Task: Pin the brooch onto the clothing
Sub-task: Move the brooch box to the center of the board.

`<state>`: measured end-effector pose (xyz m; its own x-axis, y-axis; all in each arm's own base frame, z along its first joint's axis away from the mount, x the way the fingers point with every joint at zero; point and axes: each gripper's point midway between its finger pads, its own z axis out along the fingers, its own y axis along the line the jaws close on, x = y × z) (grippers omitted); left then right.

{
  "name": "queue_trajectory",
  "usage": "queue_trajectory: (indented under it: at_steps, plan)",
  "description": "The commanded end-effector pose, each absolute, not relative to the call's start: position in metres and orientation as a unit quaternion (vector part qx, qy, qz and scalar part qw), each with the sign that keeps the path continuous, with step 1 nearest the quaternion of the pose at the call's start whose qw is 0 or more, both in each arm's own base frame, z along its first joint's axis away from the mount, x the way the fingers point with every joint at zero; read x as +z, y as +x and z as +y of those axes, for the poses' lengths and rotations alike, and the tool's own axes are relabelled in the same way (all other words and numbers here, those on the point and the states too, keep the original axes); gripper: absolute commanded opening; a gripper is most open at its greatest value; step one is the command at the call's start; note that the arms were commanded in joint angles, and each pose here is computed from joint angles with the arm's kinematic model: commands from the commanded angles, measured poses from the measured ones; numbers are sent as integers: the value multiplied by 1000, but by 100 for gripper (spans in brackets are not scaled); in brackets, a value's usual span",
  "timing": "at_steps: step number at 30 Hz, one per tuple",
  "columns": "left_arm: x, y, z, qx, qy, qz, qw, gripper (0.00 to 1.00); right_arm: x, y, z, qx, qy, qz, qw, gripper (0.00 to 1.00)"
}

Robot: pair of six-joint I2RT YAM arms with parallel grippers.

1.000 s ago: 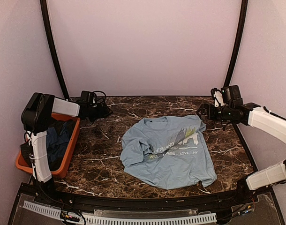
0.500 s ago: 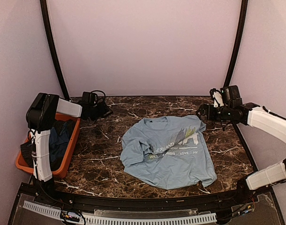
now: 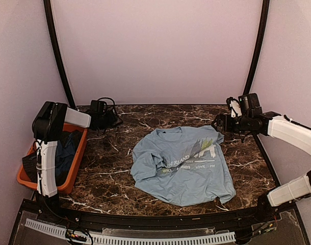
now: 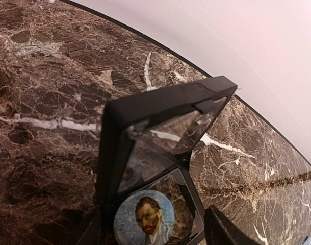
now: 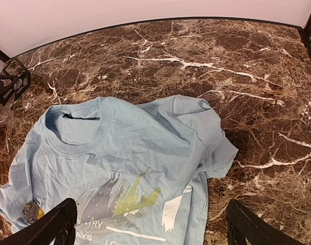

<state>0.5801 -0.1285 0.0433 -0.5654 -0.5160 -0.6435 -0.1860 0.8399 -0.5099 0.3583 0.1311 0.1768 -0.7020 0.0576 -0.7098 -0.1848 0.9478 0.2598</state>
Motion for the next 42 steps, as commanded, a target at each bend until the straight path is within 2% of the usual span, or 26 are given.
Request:
queue_trajectory:
  at_steps: [1, 5, 11, 14, 15, 20, 34, 36, 37, 42]
  plan:
    - [18, 572, -125, -185, -211, 880, 385, 63, 193, 362, 136, 172, -47, 895, 409, 99]
    - [13, 571, -124, -179, -208, 884, 379, 51, 197, 359, 138, 179, -48, 892, 413, 98]
    - [10, 568, -123, -171, -203, 889, 373, 29, 202, 355, 136, 183, -48, 888, 419, 98]
    - [13, 567, -122, -172, -204, 888, 374, 24, 206, 352, 136, 184, -48, 885, 424, 97]
    - [14, 566, -122, -173, -204, 888, 375, 19, 207, 351, 136, 185, -48, 885, 424, 98]
    - [23, 561, -122, -182, -207, 881, 385, 15, 206, 348, 136, 189, -48, 885, 423, 98]
    - [89, 552, -136, -299, -208, 804, 471, 15, 214, 339, 138, 205, -51, 879, 427, 98]
    - [90, 553, -136, -298, -205, 806, 467, 21, 215, 338, 139, 210, -52, 879, 425, 99]
    - [94, 556, -137, -297, -203, 807, 468, 32, 216, 337, 140, 212, -52, 878, 426, 99]
    - [81, 563, -131, -228, -191, 851, 432, 56, 220, 336, 142, 216, -54, 877, 427, 99]
